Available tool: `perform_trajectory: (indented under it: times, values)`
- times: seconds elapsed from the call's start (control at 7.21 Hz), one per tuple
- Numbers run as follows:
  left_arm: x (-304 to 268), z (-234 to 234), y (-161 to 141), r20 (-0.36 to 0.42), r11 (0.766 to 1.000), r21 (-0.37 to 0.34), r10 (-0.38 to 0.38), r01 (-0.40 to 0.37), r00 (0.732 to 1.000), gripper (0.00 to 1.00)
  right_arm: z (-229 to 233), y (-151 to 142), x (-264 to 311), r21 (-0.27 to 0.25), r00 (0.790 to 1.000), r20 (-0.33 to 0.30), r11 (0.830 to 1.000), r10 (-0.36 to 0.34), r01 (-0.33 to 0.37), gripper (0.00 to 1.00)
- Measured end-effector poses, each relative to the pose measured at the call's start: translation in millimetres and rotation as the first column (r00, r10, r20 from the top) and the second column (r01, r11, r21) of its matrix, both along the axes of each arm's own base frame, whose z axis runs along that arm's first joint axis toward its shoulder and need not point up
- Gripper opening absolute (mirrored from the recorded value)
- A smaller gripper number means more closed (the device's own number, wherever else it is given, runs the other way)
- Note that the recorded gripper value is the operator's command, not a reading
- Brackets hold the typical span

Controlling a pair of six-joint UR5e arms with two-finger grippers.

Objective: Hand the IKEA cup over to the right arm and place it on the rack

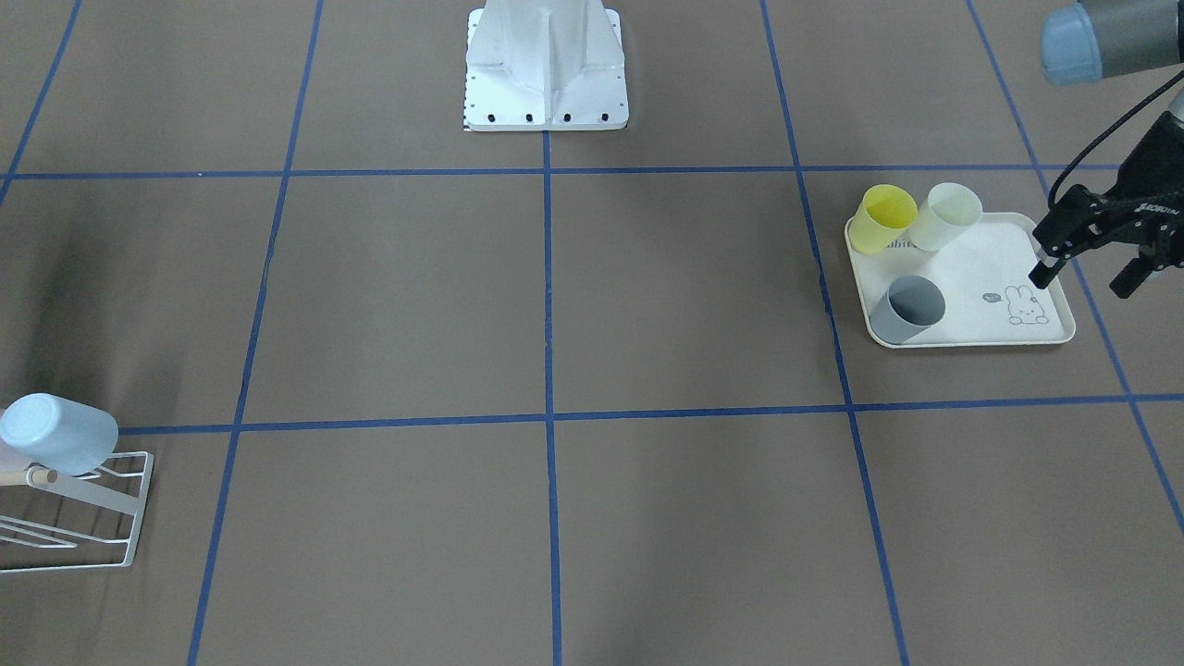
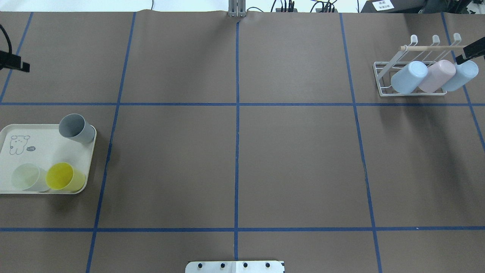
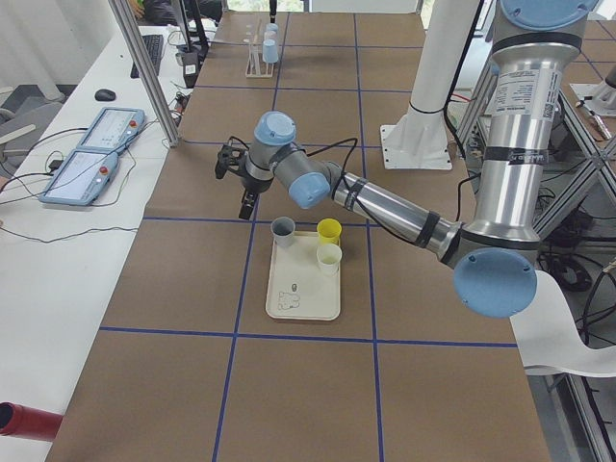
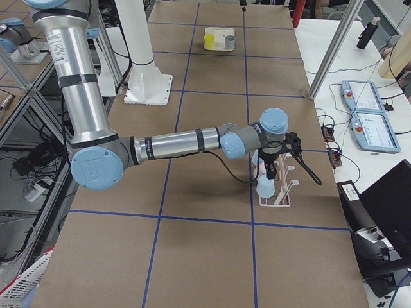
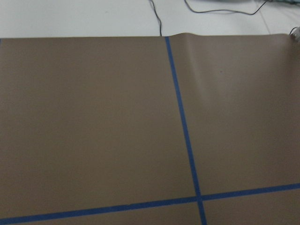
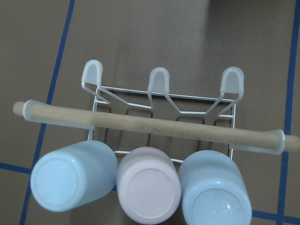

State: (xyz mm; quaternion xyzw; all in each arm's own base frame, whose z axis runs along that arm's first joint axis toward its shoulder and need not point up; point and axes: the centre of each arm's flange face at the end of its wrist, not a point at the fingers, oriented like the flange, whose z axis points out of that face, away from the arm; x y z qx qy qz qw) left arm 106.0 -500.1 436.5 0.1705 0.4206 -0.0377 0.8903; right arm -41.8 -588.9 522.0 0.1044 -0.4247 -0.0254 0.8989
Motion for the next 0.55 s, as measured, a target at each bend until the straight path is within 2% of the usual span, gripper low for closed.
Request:
perform_trajectory:
  times: [0.28, 0.55]
  values:
    - [5, 59, 45, 0.042, 0.991, -0.125, 0.052, -0.046, 0.998, 1.00, -18, 25, 4, 0.002, 0.999, 0.020, 1.000, 0.030, -0.030, 0.98]
    - [27, 84, 73, 0.056, 0.976, -0.192, 0.113, -0.100, 0.992, 1.00, -29, 33, 4, -0.005, 0.998, 0.034, 0.999, 0.050, -0.050, 0.98]
